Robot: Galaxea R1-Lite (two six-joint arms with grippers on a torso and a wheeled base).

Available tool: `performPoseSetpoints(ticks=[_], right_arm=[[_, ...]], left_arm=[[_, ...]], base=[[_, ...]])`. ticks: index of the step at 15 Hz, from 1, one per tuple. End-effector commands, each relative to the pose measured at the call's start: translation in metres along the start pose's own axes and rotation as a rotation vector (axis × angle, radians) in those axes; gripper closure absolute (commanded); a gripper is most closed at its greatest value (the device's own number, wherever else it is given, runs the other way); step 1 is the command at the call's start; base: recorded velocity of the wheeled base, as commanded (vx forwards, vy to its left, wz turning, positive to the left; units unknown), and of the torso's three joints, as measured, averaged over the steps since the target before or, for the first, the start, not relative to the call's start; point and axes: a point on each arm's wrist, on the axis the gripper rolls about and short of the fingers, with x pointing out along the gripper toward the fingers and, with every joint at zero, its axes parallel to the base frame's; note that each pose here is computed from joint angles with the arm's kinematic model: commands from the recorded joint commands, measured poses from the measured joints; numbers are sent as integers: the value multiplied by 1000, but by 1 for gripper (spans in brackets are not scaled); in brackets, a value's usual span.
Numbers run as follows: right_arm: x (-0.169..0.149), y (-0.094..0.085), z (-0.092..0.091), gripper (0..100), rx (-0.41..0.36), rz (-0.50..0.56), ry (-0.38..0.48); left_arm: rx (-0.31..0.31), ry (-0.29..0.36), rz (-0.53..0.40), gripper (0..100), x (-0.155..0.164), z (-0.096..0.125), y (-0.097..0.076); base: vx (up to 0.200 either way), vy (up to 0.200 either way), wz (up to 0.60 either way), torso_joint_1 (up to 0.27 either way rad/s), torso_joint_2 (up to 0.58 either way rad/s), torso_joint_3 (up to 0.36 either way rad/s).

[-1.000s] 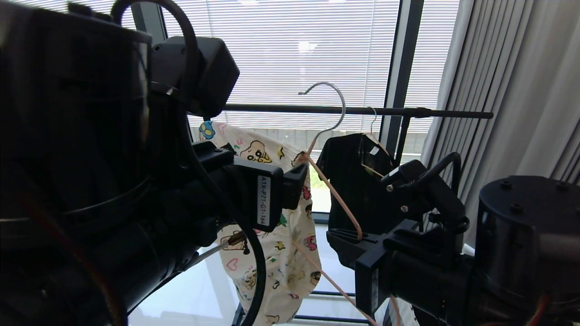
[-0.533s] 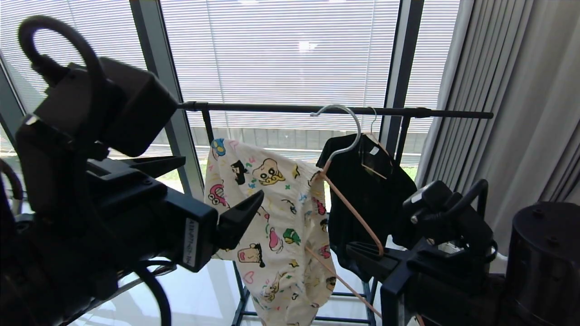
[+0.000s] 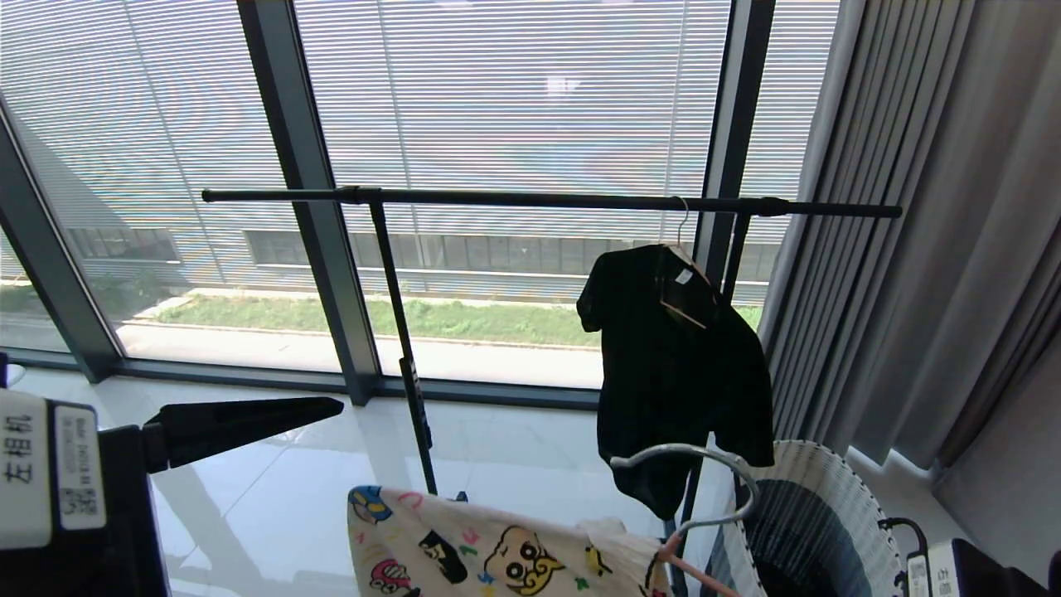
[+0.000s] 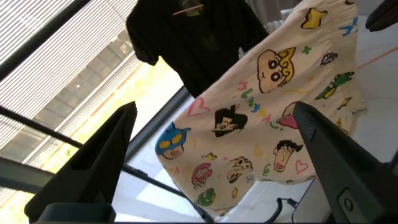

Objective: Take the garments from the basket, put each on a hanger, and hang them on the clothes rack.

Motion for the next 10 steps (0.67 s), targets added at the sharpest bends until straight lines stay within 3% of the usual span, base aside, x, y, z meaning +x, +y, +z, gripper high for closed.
performPoseSetpoints(ticks=[1, 5, 10], right_arm=[[-14, 6, -1, 100, -39, 72, -28], [-12, 6, -1, 100, -82, 84, -20], [-12, 9, 0, 100, -146, 113, -25]], left_arm=[[13, 14, -84, 0, 10, -3, -7], [61, 69, -254, 0, 26, -14, -31], [64, 123, -275, 0, 35, -22, -36]], base=[[0, 0, 0, 0, 0, 0], [0, 0, 0, 0, 0, 0], [0, 0, 0, 0, 0, 0]])
